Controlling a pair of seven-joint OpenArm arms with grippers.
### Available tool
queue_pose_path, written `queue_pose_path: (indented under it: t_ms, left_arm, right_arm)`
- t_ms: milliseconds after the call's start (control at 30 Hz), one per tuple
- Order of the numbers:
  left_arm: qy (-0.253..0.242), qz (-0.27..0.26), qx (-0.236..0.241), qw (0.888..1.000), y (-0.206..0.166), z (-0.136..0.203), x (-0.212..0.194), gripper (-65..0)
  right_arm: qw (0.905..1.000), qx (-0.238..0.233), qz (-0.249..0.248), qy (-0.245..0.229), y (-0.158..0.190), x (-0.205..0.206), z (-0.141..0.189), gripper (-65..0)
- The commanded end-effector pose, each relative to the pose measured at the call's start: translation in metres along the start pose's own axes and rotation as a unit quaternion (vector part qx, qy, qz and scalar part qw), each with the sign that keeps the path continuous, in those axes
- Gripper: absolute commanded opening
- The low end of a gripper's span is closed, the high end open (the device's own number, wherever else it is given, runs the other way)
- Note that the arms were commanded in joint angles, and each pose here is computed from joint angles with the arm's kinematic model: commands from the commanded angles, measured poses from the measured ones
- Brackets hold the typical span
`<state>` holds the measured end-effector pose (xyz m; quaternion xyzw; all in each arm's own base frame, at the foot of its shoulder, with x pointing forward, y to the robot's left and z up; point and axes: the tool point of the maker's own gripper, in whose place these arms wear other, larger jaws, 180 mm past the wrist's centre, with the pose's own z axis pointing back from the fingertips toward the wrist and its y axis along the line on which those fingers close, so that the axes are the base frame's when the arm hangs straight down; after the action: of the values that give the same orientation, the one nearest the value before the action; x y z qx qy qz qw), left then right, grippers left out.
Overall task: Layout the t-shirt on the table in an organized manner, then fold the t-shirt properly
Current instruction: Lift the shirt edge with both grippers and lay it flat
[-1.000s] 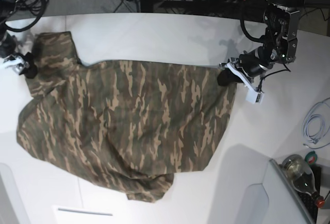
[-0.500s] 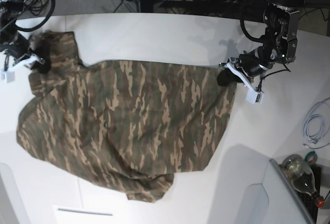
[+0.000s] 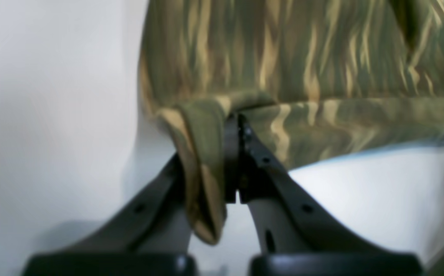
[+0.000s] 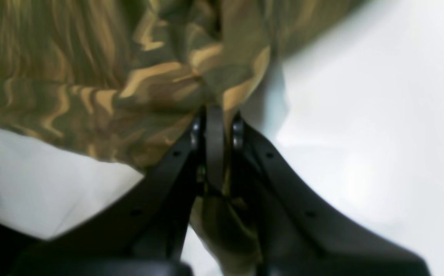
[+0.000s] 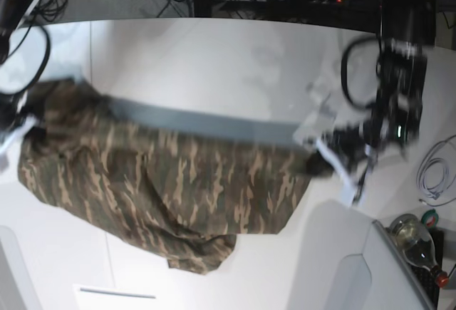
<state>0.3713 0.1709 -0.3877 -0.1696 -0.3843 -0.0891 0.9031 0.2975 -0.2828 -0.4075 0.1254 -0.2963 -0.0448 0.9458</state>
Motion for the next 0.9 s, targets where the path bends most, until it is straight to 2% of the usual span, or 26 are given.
queue_pose_path:
  t_ms: [0,100,167,233,300,367,433,500,567,600,633,700,833,867]
  left_arm:
    - [-0.035,-0.021,0.01,0.999,0.005,-0.002,0.041,-65.0]
    - [-0.045,-0.063,0.034,0.996,0.007,-0.026,0.1,-65.0]
    - [-0.063,-0.079,0.051,0.994,0.008,-0.037,0.152,-65.0]
    - [-0.086,-0.098,0.065,0.989,0.0,-0.039,0.212,-65.0]
    - [-0.128,-0.119,0.072,0.982,-0.014,-0.024,0.282,-65.0]
    - [-0.194,-0.139,0.069,0.969,-0.035,0.008,0.355,-65.0]
    - [-0.259,-0.16,0.064,0.95,-0.06,0.05,0.416,-65.0]
    - [-0.311,-0.174,0.054,0.933,-0.08,0.087,0.451,-65.0]
    - [-0.332,-0.182,0.05,0.924,-0.087,0.113,0.462,-65.0]
    - [-0.337,-0.181,0.052,0.922,-0.084,0.125,0.463,-65.0]
    - [-0.329,-0.178,0.052,0.926,-0.079,0.126,0.454,-65.0]
    - [-0.315,-0.17,0.053,0.932,-0.069,0.121,0.428,-65.0]
    - [-0.28,-0.157,0.058,0.945,-0.051,0.093,0.348,-65.0]
    - [-0.268,-0.152,0.064,0.949,-0.042,0.088,0.323,-65.0]
  right_arm:
    - [0.9993,-0.005,0.022,-0.03,-0.003,0.039,0.004,-64.7]
    - [0.9963,0.003,0.064,-0.058,0.006,0.107,-0.003,-64.7]
    - [0.9906,0.002,0.094,-0.099,0.011,0.164,0.005,-64.7]
    - [0.9812,-0.011,0.128,-0.144,0.013,0.224,0.029,-64.7]
    - [0.9673,-0.027,0.164,-0.192,0.019,0.278,0.066,-64.7]
    - [0.9455,-0.05,0.197,-0.254,0.026,0.328,0.119,-64.8]
    - [0.9143,-0.076,0.231,-0.324,0.037,0.365,0.181,-64.8]
    - [0.8828,-0.103,0.261,-0.377,0.046,0.38,0.232,-64.8]
    - [0.8495,-0.13,0.293,-0.419,0.06,0.382,0.276,-64.8]
    - [0.8453,-0.14,0.301,-0.418,0.062,0.377,0.281,-64.8]
    - [0.8477,-0.15,0.307,-0.406,0.061,0.368,0.28,-64.8]
    - [0.8589,-0.166,0.304,-0.377,0.05,0.346,0.27,-64.8]
    - [0.8983,-0.149,0.272,-0.311,0.032,0.286,0.211,-64.8]
    - [0.9117,-0.142,0.256,-0.288,0.024,0.26,0.192,-64.8]
